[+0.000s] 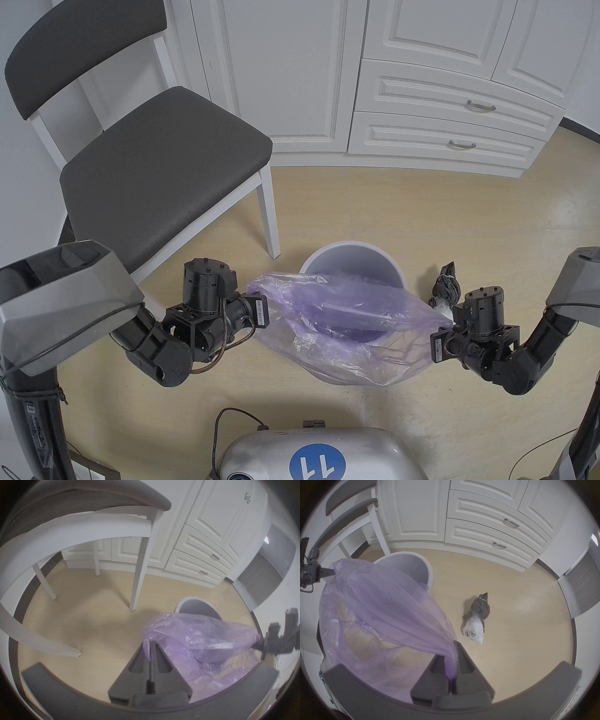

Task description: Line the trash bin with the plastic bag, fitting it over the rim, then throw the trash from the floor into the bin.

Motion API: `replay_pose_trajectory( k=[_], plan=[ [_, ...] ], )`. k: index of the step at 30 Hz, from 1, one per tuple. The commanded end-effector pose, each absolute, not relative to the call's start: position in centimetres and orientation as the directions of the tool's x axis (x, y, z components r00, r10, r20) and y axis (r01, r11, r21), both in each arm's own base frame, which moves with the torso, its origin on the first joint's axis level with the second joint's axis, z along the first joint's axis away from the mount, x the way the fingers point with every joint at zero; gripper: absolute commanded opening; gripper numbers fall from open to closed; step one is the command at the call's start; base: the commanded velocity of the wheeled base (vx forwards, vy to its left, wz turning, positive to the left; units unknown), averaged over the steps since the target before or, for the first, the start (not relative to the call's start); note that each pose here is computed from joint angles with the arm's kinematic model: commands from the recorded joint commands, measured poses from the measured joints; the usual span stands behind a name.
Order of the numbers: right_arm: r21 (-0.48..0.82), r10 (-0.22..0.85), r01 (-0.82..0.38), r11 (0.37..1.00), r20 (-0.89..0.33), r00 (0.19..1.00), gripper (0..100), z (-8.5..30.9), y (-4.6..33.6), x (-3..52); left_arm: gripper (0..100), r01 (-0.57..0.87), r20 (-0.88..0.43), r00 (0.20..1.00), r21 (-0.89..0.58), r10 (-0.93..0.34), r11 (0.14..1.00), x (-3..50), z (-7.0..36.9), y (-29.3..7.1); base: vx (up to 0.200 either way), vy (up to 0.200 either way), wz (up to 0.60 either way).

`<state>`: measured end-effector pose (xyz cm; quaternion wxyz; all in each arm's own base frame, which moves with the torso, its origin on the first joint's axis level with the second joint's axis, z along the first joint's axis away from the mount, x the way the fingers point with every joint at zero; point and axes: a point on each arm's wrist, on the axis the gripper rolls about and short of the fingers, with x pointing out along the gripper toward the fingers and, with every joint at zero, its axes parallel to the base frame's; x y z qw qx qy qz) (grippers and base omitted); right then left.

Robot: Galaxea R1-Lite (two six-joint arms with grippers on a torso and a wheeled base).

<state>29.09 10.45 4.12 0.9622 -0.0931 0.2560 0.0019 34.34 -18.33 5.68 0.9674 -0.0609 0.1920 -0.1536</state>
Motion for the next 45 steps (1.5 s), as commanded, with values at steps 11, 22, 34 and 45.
replay_pose_trajectory(
  k=[11,22,34,45],
  plan=[
    [-0.093,-0.056,0.021,0.995,-0.39,0.919,0,1.9,11.8,32.3,0,0.151,-0.175,0.96,-0.342,-0.22,0.928,38.0,6.3,-19.9,0.0,0.0,0.0],
    [-0.092,-0.051,0.017,0.996,-0.384,0.922,0,1.9,11.8,32.1,0,0.177,-0.151,0.959,-0.35,-0.242,0.92,37.2,7.0,-20.0,0.0,0.0,0.0],
    [-0.101,-0.06,0.023,0.995,-0.388,0.92,0,-0.8,12.0,33.0,0,0.147,-0.191,0.956,-0.337,-0.22,0.93,38.9,3.1,-20.4,0.0,0.0,0.0],
    [-0.099,-0.052,0.016,0.995,-0.373,0.926,0,0.9,11.7,31.9,0,0.206,-0.095,0.962,-0.368,-0.257,0.907,36.0,9.3,-19.8,0.0,0.0,0.0]
  ],
)
